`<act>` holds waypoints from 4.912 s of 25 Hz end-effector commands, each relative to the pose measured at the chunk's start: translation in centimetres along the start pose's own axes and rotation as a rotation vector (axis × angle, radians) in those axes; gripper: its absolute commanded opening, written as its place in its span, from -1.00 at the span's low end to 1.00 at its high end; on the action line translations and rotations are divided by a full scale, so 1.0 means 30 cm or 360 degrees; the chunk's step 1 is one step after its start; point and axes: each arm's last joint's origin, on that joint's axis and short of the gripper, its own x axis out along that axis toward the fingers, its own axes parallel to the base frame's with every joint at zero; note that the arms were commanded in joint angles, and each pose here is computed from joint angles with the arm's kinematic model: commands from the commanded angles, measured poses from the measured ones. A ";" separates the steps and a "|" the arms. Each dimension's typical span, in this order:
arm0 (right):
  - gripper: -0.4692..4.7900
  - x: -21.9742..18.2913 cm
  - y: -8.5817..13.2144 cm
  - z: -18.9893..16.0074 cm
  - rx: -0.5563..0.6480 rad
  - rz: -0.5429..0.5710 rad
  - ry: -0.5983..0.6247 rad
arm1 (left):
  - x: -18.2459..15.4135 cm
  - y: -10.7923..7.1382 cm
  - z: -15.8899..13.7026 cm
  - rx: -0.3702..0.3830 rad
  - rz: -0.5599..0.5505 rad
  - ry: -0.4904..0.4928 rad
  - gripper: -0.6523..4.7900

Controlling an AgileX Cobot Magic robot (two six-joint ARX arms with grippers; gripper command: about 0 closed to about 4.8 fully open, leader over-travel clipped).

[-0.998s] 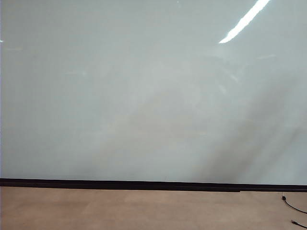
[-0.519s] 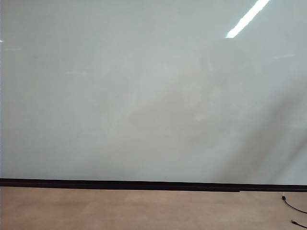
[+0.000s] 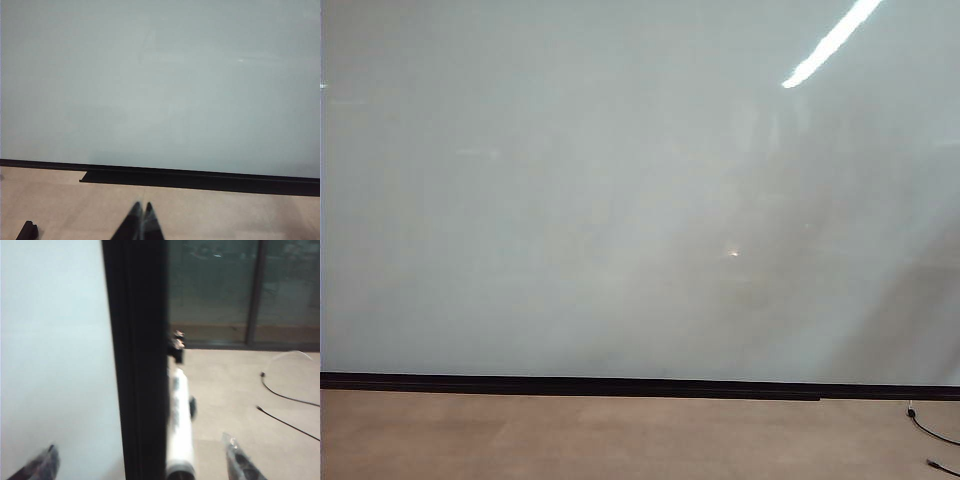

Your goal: Pick up the pen on the shelf to the right of the whiteboard and draw a cross mark.

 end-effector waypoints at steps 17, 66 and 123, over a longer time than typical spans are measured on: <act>0.69 0.125 -0.032 -0.054 -0.0077 -0.0075 0.0001 | -0.001 0.000 0.005 0.0007 -0.0006 -0.0013 -0.78; 0.05 0.150 -0.049 -0.041 -0.0124 -0.0044 -0.0035 | -0.001 0.000 0.005 0.0007 -0.0006 -0.0012 -0.78; -0.19 0.169 -0.057 -0.055 -0.0108 0.0010 -0.0031 | -0.001 0.000 0.005 0.0007 -0.0006 -0.0013 -0.78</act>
